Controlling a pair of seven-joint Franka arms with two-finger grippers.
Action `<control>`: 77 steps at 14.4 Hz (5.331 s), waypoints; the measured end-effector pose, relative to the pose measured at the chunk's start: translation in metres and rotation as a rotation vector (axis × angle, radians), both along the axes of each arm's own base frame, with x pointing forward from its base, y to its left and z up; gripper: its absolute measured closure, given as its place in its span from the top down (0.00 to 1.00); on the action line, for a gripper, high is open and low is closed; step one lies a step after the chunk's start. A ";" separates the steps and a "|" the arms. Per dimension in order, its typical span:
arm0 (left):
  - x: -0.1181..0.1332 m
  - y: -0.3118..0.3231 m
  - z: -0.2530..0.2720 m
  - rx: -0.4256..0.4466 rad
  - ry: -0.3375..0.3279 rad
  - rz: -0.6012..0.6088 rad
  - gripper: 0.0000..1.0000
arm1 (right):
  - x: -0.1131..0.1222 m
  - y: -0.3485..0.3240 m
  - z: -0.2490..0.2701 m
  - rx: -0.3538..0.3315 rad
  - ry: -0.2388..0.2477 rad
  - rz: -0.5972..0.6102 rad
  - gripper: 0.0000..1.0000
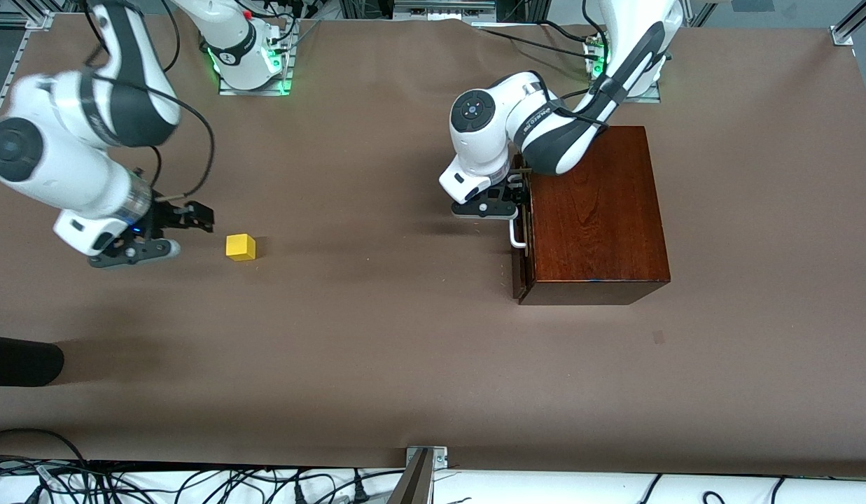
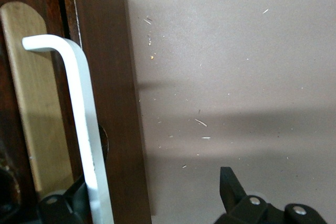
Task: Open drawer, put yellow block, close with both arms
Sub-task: 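Pull the drawer open with the left gripper while the right gripper grasps the cube, then lift the yellow cube with the right gripper while the left gripper withdraws, then lower the yellow cube into the open drawer and open the right gripper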
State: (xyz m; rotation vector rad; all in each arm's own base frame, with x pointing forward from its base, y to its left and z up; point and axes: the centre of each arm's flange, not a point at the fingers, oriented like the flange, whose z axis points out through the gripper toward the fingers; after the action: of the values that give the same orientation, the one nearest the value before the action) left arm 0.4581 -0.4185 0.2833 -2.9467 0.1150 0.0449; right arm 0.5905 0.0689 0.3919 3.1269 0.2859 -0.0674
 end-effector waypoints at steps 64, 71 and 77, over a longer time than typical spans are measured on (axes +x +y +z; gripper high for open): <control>0.104 0.395 0.289 -0.165 -0.055 0.032 1.00 | -0.188 0.573 0.023 0.081 -0.203 1.181 0.55; 0.097 0.387 0.293 -0.163 -0.033 0.021 1.00 | -0.174 0.572 -0.006 0.029 -0.185 1.373 0.55; 0.097 0.385 0.294 -0.163 -0.031 0.019 1.00 | -0.172 0.574 -0.038 0.023 -0.147 1.405 0.55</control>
State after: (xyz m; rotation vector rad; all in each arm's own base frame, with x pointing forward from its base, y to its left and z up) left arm 0.5547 -0.0330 0.5772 -3.1100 0.0899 -0.0086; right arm 0.4180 0.6430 0.3536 2.1859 2.2227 0.1626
